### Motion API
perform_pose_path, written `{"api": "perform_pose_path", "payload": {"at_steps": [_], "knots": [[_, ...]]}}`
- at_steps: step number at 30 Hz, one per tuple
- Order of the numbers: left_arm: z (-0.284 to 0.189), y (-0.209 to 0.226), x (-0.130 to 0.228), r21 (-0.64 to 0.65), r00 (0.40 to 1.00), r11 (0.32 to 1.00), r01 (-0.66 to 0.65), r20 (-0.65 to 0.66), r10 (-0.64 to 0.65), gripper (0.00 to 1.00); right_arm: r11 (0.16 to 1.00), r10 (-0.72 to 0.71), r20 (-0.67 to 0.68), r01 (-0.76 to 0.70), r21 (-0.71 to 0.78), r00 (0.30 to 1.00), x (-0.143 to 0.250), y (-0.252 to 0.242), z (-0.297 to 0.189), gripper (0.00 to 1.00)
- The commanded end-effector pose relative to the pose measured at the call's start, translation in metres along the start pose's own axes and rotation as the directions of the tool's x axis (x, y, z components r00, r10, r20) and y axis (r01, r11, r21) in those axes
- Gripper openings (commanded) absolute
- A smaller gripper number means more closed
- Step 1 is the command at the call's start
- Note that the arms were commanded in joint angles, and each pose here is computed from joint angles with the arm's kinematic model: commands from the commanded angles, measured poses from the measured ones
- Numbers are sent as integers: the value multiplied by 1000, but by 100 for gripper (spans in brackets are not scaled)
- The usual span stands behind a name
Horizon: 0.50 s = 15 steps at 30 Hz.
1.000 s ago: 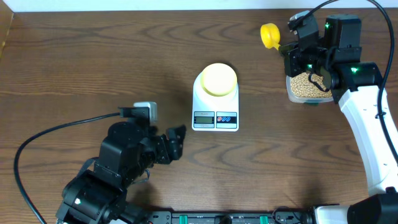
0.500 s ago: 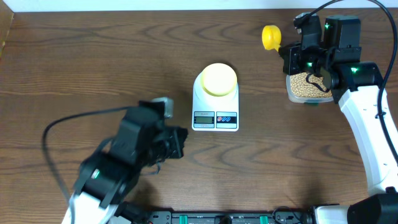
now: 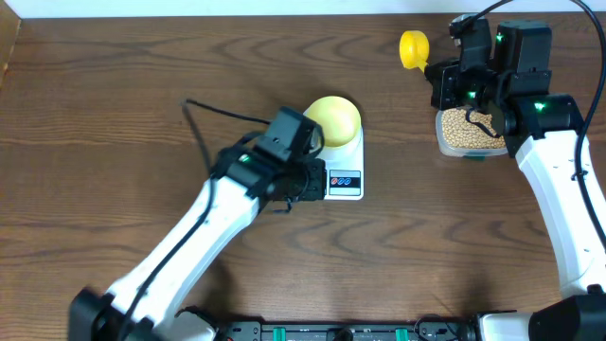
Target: Scoop item into bowl and weigh 50g on scale
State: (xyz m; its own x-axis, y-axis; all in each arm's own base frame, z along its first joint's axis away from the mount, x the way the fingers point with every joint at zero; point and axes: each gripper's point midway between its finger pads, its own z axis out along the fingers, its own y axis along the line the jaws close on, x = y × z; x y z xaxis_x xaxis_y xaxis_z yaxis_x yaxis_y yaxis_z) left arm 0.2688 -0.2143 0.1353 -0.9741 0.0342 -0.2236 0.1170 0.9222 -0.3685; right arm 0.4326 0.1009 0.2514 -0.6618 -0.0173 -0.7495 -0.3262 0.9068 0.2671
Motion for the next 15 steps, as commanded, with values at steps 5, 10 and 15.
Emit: {"api": "perform_pose_path", "payload": {"at_steps": [5, 10, 15], "knots": [[42, 12, -15, -63, 998, 996, -62, -17, 61, 7, 1000, 9, 5, -9, 1, 1000, -2, 0, -3, 2], [55, 12, -20, -60, 993, 991, -120, -15, 119, 7, 1000, 8, 4, -8, 1, 1000, -1, 0, -3, 2], [33, 4, -24, -36, 987, 988, -152, 39, 153, 7, 1000, -17, -10, 18, 16, 1000, 2, -3, -3, 2]]}}
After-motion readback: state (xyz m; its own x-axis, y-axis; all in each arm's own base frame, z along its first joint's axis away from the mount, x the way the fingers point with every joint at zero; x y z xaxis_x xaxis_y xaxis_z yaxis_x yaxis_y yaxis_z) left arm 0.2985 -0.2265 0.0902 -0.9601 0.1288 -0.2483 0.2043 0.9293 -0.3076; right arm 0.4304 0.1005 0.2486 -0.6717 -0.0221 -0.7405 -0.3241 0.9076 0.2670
